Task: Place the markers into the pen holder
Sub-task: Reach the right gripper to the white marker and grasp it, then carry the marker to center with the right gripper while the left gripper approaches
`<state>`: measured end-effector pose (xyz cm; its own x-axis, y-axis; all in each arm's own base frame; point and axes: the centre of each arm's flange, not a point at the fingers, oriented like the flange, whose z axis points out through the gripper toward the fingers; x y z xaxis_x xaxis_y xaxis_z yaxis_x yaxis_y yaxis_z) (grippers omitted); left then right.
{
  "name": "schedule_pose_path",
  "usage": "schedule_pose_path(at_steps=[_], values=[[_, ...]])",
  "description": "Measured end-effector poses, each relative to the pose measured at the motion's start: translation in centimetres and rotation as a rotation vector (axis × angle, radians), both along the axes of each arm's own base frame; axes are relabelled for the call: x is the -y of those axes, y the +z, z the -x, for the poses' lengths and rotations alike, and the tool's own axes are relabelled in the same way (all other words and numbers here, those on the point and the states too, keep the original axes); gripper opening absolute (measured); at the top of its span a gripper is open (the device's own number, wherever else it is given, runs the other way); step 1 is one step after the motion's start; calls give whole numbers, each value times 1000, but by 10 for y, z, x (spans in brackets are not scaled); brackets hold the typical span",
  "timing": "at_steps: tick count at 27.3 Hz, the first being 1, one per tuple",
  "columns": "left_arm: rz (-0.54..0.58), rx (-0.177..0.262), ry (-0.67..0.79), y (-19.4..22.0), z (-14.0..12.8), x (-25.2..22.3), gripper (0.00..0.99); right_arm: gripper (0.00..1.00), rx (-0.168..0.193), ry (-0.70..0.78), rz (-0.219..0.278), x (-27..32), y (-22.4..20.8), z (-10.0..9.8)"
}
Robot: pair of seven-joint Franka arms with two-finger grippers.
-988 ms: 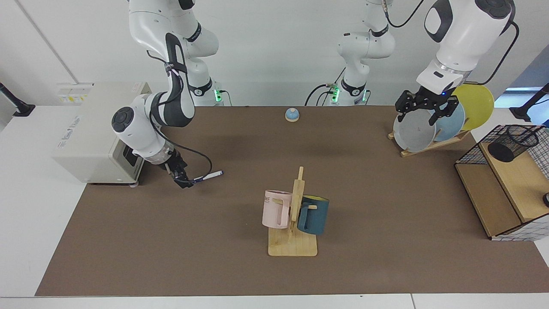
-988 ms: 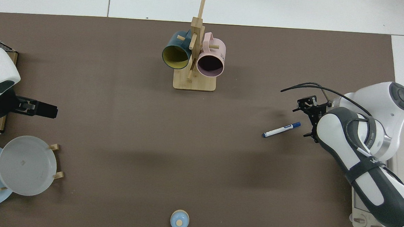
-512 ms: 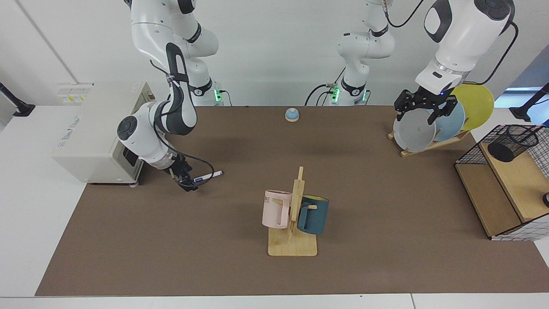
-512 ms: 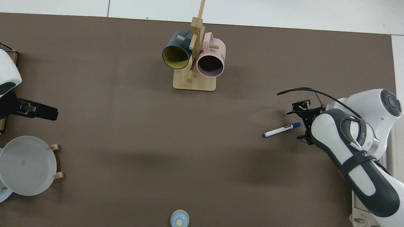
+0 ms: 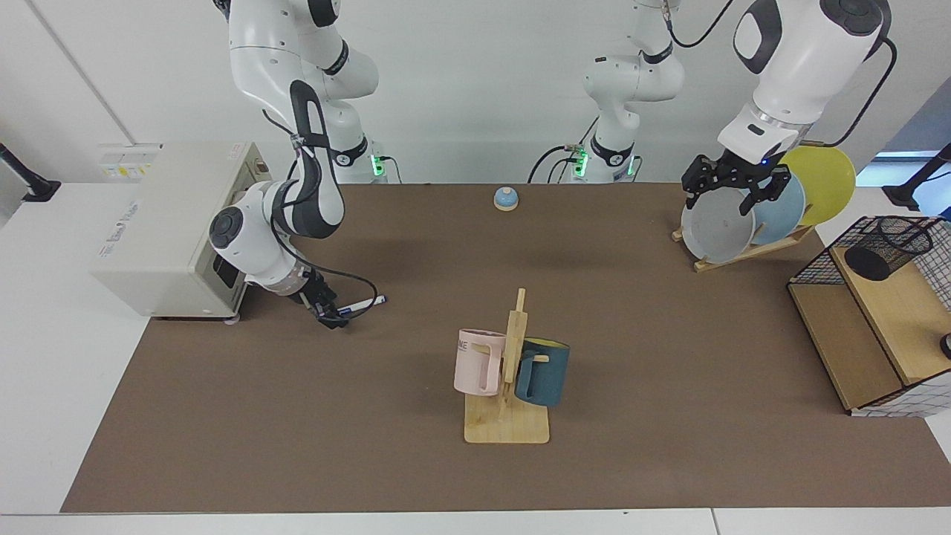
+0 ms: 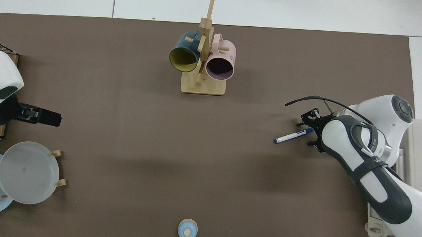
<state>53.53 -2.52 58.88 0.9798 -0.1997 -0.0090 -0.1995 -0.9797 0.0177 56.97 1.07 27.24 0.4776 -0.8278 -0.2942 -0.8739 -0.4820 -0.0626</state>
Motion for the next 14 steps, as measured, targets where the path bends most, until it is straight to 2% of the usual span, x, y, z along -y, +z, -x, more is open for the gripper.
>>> schedule_pose_path(at_steps=[2, 3, 4, 6, 7, 9, 10, 14], values=[[0, -1, -1, 0, 0, 1, 991, 674, 9, 19, -3, 0, 2, -1], [0, -1, -2, 0, 0, 1, 991, 573, 12, 26, -5, 0, 3, -1], [0, -2, -2, 0, 0, 1, 991, 520, 12, 32, -6, 0, 4, -1], [0, -2, -2, 0, 0, 1, 991, 449, 13, 43, -9, -1, 6, -1], [0, -3, -2, 0, 0, 1, 991, 348, 12, 45, -11, -2, 6, -1], [0, -3, -2, 0, 1, 1, 991, 273, 8, 50, -14, -3, 8, 0], [0, -3, -2, 0, 1, 1, 991, 176, 11, 51, -15, -4, 10, -1], [0, -2, -3, 0, 1, 1, 991, 167, -3, 65, -24, -9, 13, -2]])
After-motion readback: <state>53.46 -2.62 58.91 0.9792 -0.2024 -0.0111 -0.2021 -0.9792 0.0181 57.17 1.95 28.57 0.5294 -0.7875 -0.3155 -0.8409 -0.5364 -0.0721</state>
